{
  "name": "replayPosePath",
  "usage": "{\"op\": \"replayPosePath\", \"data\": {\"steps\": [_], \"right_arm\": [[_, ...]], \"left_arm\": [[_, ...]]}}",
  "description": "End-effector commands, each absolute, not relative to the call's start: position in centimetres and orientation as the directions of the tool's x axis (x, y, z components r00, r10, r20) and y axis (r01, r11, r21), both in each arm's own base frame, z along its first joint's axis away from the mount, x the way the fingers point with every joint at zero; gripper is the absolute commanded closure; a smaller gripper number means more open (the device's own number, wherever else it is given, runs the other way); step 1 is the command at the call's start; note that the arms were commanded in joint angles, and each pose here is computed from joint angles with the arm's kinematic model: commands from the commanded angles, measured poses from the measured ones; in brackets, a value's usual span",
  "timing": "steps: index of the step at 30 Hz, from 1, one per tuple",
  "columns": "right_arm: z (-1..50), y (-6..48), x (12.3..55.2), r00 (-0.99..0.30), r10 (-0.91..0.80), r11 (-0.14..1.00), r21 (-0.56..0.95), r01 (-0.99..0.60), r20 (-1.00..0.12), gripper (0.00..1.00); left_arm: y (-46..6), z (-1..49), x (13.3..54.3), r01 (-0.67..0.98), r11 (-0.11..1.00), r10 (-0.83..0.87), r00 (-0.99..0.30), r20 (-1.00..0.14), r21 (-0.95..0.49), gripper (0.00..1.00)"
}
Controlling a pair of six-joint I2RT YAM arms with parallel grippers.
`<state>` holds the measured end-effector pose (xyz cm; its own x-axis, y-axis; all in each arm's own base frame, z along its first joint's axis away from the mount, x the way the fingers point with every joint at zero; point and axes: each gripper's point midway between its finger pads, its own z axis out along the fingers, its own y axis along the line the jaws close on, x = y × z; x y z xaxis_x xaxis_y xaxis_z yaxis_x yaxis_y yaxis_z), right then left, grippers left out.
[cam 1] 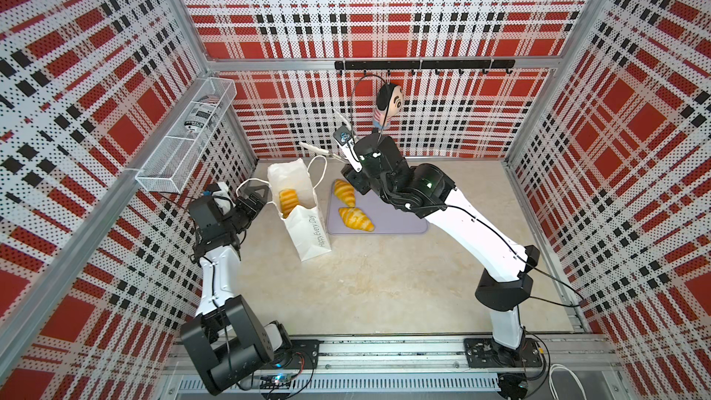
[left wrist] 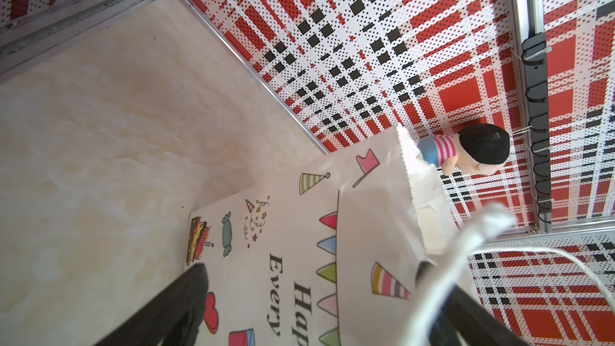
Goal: Pack bread into a paper bag
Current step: Place the fake bread in the paper bag, then pick up the fake bread from the plate.
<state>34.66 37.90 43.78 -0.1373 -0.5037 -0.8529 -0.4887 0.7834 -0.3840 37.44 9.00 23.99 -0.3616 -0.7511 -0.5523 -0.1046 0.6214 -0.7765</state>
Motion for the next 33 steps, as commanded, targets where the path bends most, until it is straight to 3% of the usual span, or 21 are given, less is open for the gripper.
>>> {"op": "replayPosePath", "data": {"steps": [1,9,20,33], "right_arm": [[45.0,34.9,35.3,-0.152,-0.486,0.826,-0.395,-0.403,-0.861,0.37],[39.8,31.2,34.6,-0.284,-0.502,0.827,-0.358,-0.433,-0.817,0.44],[29.4,30.8,33.3,-0.441,-0.564,0.789,-0.299,-0.537,-0.698,0.46],[24.7,30.3,34.1,-0.508,-0.557,0.796,-0.247,-0.553,-0.658,0.47]], "left_arm": [[9.5,24.7,37.9,-0.084,0.635,-0.74,-0.349,-0.574,-0.768,0.02],[10.1,25.4,39.4,-0.081,0.635,-0.741,-0.347,-0.576,-0.768,0.02],[8.8,27.2,44.2,-0.043,0.638,-0.726,-0.366,-0.582,-0.769,0.02],[8.8,27.5,48.1,-0.033,0.631,-0.724,-0.385,-0.573,-0.775,0.02]]}}
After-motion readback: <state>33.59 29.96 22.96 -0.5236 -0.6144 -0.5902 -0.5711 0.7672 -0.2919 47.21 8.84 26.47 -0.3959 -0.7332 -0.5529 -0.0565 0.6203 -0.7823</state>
